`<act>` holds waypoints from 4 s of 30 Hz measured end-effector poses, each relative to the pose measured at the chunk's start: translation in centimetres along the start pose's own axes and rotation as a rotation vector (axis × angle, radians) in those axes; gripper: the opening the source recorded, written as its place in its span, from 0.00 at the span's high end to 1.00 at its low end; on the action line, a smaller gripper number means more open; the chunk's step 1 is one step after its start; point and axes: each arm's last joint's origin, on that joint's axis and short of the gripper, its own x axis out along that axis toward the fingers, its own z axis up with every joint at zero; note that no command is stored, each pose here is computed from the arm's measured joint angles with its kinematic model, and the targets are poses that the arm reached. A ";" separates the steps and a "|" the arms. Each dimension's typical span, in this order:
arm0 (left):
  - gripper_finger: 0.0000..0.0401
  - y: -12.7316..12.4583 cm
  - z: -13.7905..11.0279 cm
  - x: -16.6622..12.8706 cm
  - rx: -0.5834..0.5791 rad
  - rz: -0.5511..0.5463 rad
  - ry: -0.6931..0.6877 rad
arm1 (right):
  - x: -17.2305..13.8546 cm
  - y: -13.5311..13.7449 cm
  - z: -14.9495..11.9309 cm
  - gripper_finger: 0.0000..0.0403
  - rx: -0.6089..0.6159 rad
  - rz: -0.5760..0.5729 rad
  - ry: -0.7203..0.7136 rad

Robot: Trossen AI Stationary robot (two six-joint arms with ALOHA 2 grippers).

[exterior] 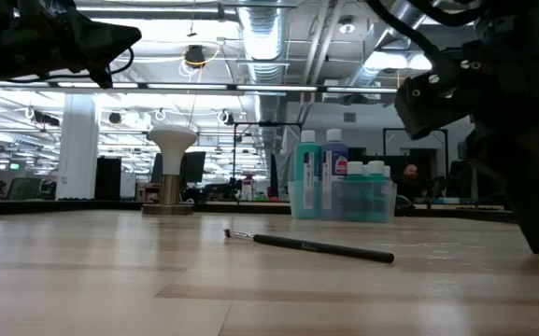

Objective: Pick & Place Paint Supplies
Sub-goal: Put the highlighter brush into the green cup, then put the eyeshadow brush into the green cup

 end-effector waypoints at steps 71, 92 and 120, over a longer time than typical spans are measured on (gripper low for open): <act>1.00 0.0 0.2 0.0 0.000 -0.001 -0.018 | -14.2 -3.5 -16.3 0.88 0.351 -0.264 -0.785; 1.00 0.0 0.2 0.0 0.001 -0.001 -0.019 | -12.9 1.3 4.3 0.51 -0.087 0.181 -0.877; 1.00 0.0 0.2 0.0 0.000 -0.001 -0.021 | -0.7 15.5 17.6 0.48 -0.463 0.159 -0.932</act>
